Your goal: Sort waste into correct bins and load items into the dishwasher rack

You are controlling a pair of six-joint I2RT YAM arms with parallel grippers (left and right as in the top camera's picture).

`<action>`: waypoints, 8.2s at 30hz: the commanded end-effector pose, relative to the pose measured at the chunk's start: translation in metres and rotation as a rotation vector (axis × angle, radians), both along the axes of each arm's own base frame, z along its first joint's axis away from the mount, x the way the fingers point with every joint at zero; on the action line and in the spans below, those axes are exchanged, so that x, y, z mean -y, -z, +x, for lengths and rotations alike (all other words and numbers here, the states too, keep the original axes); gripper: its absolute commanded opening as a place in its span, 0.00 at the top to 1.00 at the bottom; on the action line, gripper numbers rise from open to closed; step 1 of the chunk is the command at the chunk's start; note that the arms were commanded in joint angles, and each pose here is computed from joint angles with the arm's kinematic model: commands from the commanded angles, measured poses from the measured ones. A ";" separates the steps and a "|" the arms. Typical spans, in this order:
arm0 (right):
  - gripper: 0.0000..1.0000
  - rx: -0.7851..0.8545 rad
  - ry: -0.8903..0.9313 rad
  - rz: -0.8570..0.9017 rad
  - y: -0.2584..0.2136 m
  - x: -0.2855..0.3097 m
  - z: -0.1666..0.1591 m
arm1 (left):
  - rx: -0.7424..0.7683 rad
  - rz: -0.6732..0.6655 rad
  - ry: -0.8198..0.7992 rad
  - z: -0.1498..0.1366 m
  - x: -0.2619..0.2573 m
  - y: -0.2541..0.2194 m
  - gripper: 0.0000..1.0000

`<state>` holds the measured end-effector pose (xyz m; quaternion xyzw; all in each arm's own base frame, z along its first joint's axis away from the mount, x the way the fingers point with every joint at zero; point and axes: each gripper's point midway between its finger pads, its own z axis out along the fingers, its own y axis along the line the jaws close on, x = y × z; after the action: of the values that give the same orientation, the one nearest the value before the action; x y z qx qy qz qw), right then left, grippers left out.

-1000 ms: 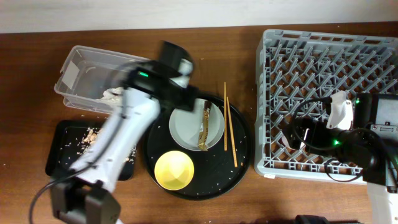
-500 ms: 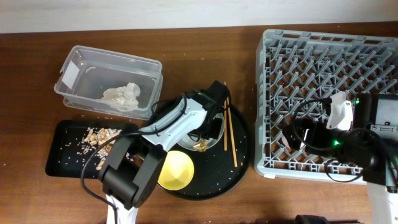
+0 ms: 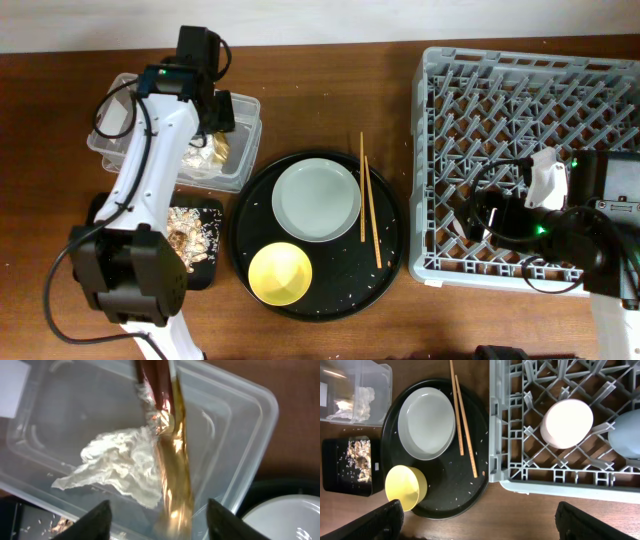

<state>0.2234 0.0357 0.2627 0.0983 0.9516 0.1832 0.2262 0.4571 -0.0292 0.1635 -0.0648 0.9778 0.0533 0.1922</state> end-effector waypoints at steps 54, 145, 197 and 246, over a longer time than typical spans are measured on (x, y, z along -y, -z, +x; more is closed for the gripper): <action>0.01 -0.553 -0.012 0.052 0.128 0.006 0.051 | 1.105 -0.171 0.540 -0.231 0.067 0.006 0.01; 0.53 -0.225 -0.317 -0.404 0.138 -0.116 0.125 | 1.105 -0.171 0.540 -0.231 0.067 0.006 0.01; 0.96 0.119 0.776 -1.321 -0.009 0.226 0.095 | 1.105 -0.171 0.540 -0.231 0.067 0.006 0.01; 0.72 -0.066 -0.662 -0.359 0.204 -0.181 0.106 | 1.105 -0.171 0.540 -0.231 0.067 0.006 0.01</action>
<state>0.3331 0.2200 0.1037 -0.2058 0.9548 0.0973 0.1910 0.2265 -0.0957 0.1593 0.1463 0.7178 -0.1192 0.6702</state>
